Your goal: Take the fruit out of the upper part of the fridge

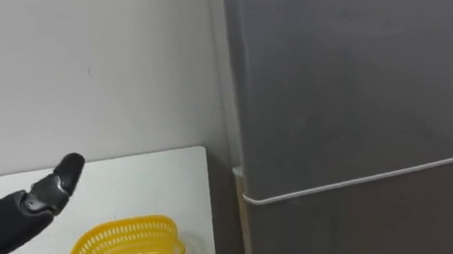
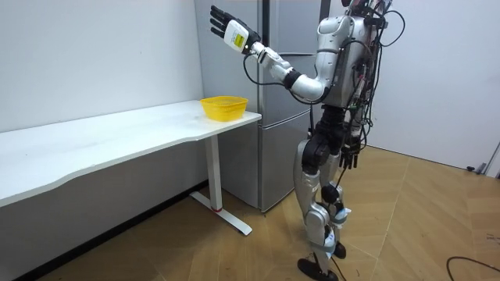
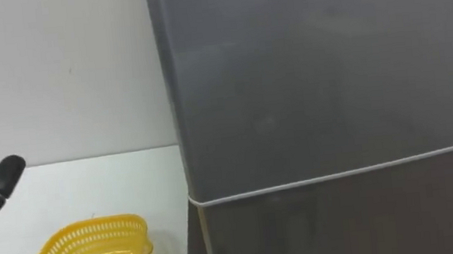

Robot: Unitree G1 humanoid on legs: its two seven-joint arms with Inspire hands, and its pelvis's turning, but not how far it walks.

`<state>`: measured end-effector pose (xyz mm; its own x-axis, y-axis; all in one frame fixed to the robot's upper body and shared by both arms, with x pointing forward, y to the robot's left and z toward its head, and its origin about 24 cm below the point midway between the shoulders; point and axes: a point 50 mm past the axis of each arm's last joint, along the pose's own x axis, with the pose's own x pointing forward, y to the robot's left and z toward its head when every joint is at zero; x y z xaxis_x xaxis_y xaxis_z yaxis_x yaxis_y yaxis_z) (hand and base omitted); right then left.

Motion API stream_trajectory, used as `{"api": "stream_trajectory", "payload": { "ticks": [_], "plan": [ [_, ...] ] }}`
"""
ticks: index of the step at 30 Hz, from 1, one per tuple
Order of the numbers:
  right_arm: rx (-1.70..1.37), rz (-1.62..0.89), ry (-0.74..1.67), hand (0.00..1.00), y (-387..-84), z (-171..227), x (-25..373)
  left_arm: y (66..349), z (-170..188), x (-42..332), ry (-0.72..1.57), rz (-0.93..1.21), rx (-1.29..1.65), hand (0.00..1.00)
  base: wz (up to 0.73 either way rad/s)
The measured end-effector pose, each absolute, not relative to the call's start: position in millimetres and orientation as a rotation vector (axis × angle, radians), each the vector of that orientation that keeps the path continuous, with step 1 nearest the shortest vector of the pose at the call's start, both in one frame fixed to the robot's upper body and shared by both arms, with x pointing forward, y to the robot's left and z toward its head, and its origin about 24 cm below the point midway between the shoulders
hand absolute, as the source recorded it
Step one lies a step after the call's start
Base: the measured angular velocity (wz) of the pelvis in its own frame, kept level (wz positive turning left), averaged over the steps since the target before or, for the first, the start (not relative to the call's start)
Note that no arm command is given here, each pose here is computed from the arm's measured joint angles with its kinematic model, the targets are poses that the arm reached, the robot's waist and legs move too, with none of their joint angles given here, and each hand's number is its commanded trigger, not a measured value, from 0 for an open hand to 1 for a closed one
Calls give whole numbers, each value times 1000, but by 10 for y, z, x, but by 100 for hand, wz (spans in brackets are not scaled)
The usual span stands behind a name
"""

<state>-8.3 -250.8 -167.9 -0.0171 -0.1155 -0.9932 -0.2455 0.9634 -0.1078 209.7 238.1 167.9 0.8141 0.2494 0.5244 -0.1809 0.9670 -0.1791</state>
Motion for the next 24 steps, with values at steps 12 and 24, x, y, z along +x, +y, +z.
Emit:
{"api": "stream_trajectory", "payload": {
  "ticks": [12,24],
  "plan": [
    [-265,114,1629,0,-2489,-1683,-115,2182,1648,2184,-532,-56,-321,0,-5],
    [-269,107,1655,0,-2496,-1682,-101,1926,1544,2234,-441,-276,-299,0,-9]
  ]
}}
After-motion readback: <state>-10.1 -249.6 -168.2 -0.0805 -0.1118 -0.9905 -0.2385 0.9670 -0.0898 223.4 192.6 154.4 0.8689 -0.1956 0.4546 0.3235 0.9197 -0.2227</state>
